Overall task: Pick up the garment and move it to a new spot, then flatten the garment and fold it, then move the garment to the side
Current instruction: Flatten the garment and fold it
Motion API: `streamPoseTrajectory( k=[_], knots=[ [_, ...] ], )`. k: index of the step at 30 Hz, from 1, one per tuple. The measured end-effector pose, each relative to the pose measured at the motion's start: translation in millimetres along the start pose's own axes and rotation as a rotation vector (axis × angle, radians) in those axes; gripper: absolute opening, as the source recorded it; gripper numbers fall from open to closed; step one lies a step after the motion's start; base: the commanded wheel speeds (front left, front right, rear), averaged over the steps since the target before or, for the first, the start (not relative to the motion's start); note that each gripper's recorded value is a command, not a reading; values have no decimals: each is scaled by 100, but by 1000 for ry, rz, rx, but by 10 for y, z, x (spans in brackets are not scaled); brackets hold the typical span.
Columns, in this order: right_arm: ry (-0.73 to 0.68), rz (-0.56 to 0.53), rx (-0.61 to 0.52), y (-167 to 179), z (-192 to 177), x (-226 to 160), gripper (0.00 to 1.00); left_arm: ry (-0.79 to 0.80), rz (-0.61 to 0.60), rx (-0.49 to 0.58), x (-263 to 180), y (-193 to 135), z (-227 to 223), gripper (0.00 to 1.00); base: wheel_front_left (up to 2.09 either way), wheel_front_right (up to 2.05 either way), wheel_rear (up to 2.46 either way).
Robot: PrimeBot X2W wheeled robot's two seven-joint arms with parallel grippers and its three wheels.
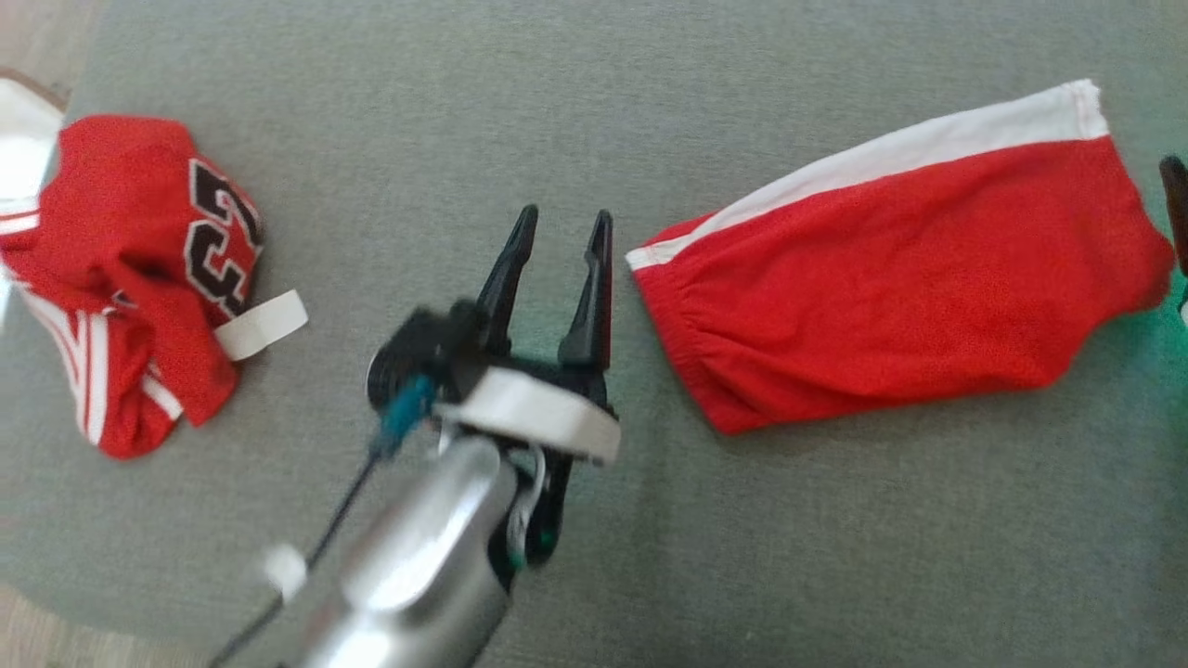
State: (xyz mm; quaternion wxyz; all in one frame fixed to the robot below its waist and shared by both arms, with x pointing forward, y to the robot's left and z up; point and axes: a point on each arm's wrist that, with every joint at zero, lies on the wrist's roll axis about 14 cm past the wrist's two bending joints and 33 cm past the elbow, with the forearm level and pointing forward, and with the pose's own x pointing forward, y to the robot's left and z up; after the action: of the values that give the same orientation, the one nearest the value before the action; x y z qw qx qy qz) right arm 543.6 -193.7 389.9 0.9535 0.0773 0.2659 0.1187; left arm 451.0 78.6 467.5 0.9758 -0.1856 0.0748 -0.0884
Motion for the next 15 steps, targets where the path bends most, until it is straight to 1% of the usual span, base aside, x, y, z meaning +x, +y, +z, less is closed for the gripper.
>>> streamPoseTrajectory(
  k=[2, 5, 7, 11, 12, 13, 14, 15],
  knots=[
    [20, -1, -2, 14, -57, 35, 100, -43, 41, 25, -150, 54, 62, 100, 0, 0, 0],
    [50, 2, 1, 60, -144, 99, 100, -62, 111, 51, -429, 149, 33, 100, 0, 0, 0],
    [65, 0, -2, 65, -186, 119, 100, -66, 124, 59, -506, 162, 26, 100, 0, 0, 0],
    [129, -18, -10, 65, -371, 182, 100, -98, 170, 115, -713, 214, 89, 100, 0, 0, 0],
    [139, -18, -13, 79, -387, 197, 78, -107, 178, 127, -749, 230, 116, 100, 0, 0, 0],
    [152, -14, -12, 104, -400, 207, 44, -114, 188, 136, -783, 249, 137, 100, 0, 0, 0],
    [162, -10, -8, 130, -405, 207, 0, -122, 200, 139, -818, 272, 159, 100, 0, 0, 0],
    [170, -5, -6, 161, -408, 202, 0, -128, 211, 139, -850, 294, 176, 100, 0, 0, 0]
  ],
)
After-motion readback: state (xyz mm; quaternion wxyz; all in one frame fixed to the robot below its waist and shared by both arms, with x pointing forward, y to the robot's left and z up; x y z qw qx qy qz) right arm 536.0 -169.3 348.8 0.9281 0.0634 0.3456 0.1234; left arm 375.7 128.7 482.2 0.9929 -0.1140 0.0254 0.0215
